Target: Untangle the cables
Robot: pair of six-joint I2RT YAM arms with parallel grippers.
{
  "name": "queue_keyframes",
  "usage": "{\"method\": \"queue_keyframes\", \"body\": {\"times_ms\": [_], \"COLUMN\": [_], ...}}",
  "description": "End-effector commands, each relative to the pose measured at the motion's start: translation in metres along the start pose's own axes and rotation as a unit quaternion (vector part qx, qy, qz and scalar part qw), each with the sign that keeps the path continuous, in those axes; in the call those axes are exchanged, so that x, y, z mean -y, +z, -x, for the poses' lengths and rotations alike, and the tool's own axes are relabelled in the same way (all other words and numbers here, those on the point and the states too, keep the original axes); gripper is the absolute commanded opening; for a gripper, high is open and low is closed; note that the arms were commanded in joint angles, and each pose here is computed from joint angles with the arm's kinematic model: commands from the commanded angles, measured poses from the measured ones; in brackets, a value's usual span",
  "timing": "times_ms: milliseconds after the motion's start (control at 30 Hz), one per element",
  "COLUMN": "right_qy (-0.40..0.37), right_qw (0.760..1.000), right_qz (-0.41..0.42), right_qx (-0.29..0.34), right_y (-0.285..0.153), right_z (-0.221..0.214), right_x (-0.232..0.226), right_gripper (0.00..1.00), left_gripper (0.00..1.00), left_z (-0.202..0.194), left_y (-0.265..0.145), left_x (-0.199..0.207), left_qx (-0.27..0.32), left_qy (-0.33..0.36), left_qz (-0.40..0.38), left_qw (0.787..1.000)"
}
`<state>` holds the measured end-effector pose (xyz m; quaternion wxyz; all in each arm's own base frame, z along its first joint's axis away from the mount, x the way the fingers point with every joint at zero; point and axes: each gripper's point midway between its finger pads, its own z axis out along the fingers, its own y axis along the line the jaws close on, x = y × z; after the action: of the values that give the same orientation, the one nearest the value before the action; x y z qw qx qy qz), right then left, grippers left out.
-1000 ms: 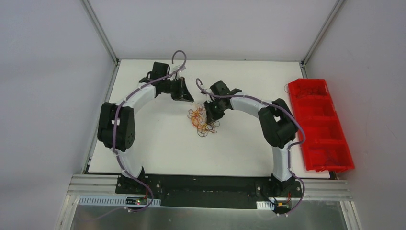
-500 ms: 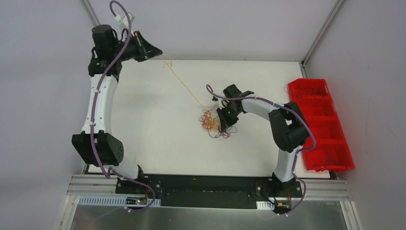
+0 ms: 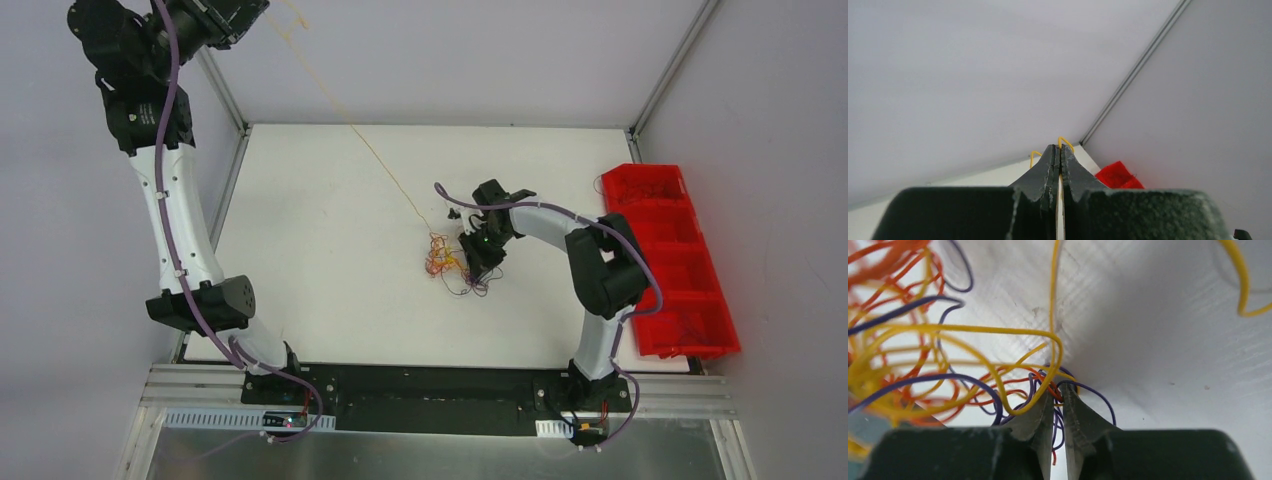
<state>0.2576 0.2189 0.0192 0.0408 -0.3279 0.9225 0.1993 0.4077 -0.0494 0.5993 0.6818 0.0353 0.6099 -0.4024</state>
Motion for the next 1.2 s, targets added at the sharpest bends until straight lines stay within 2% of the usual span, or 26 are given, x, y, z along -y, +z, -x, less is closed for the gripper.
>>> {"method": "queue_keyframes", "body": {"times_ms": [0,100,233,400,500,567,633,900,1167], "right_qy": [0.011,0.008,0.004,0.007,0.007,0.009,0.017,0.069,0.085], "right_qw": [0.995,0.994,0.993,0.992,0.991,0.989,0.986,0.981,0.975], "right_qz": [-0.030,-0.028,-0.018,-0.022,-0.027,-0.034,-0.037,-0.063,-0.076], "right_qx": [-0.099,-0.108,-0.114,-0.126,-0.134,-0.146,-0.162,-0.172,-0.191], "right_y": [0.001,-0.003,-0.006,-0.010,-0.014,-0.019,-0.026,-0.062,-0.071], "right_z": [-0.061,-0.069,-0.074,-0.076,-0.081,-0.087,-0.098,-0.129,-0.159], "right_x": [0.022,0.022,0.019,0.019,0.020,0.022,0.026,0.068,0.092], "right_gripper": [0.15,0.14,0.16,0.17,0.13,0.06,0.00,0.00,0.00], "left_gripper": [0.00,0.00,0.00,0.00,0.00,0.00,0.00,0.00,0.00], "left_z": [0.046,0.070,0.101,0.146,0.161,0.174,0.178,0.166,0.192], "left_y": [-0.001,-0.007,-0.014,-0.039,-0.050,-0.062,-0.067,-0.081,-0.116], "left_x": [0.025,0.032,0.029,0.018,0.009,-0.002,-0.014,-0.068,-0.098], "left_qx": [0.073,0.109,0.161,0.248,0.276,0.305,0.313,0.294,0.333], "left_qy": [0.022,0.058,0.066,0.080,0.096,0.100,0.095,0.071,0.113], "left_qz": [-0.027,-0.020,-0.001,0.051,0.077,0.112,0.134,0.212,0.297], "left_qw": [0.997,0.992,0.985,0.964,0.953,0.940,0.936,0.929,0.888]}}
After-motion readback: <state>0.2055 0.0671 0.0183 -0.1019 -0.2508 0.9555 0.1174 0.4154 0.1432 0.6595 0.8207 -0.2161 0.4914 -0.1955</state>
